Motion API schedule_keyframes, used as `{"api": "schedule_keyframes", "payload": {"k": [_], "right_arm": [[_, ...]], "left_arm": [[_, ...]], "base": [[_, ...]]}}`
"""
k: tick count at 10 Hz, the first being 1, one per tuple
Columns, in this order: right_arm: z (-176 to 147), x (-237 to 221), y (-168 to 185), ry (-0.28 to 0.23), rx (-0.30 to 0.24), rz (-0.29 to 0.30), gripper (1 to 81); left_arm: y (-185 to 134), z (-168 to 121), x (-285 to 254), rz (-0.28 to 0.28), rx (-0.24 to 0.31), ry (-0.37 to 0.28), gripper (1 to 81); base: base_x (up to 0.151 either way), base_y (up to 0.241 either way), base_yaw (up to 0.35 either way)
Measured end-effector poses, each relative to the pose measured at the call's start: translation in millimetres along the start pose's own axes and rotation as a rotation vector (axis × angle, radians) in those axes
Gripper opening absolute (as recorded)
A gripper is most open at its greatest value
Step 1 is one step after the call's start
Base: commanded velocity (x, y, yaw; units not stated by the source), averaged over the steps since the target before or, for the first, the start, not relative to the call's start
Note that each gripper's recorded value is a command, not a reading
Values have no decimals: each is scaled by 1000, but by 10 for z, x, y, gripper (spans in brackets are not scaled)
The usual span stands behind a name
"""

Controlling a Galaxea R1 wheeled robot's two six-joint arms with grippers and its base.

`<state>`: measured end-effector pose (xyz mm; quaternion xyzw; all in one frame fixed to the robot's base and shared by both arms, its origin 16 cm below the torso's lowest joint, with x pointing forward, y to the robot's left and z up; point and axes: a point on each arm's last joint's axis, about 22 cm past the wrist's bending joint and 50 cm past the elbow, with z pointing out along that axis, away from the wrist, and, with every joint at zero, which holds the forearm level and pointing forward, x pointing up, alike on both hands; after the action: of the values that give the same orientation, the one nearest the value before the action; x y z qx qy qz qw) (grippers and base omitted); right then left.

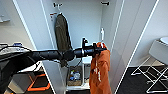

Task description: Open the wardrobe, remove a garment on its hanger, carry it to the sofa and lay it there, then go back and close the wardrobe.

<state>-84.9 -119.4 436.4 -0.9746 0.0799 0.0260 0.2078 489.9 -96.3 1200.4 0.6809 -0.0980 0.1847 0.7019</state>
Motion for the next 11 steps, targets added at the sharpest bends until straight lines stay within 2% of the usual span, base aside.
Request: {"api": "schedule_keyframes", "payload": {"k": [5, 8, 9, 11], "right_arm": [[0, 13, 1, 4, 0, 0, 811], [-1, 42, -2, 16, 1, 0, 811], [0, 49, -4, 18, 1, 1, 811], [-1, 50, -3, 18, 1, 1, 811]], "left_arm": [[-59, -32, -65, 2, 3, -8, 10], [-486, -260, -413, -22, 34, -22, 10], [-549, -378, -460, -10, 53, -25, 10], [-469, -467, -520, 23, 39, -29, 10]], "base": [[0, 0, 0], [0, 0, 0], [0, 0, 0], [0, 0, 0]]}}
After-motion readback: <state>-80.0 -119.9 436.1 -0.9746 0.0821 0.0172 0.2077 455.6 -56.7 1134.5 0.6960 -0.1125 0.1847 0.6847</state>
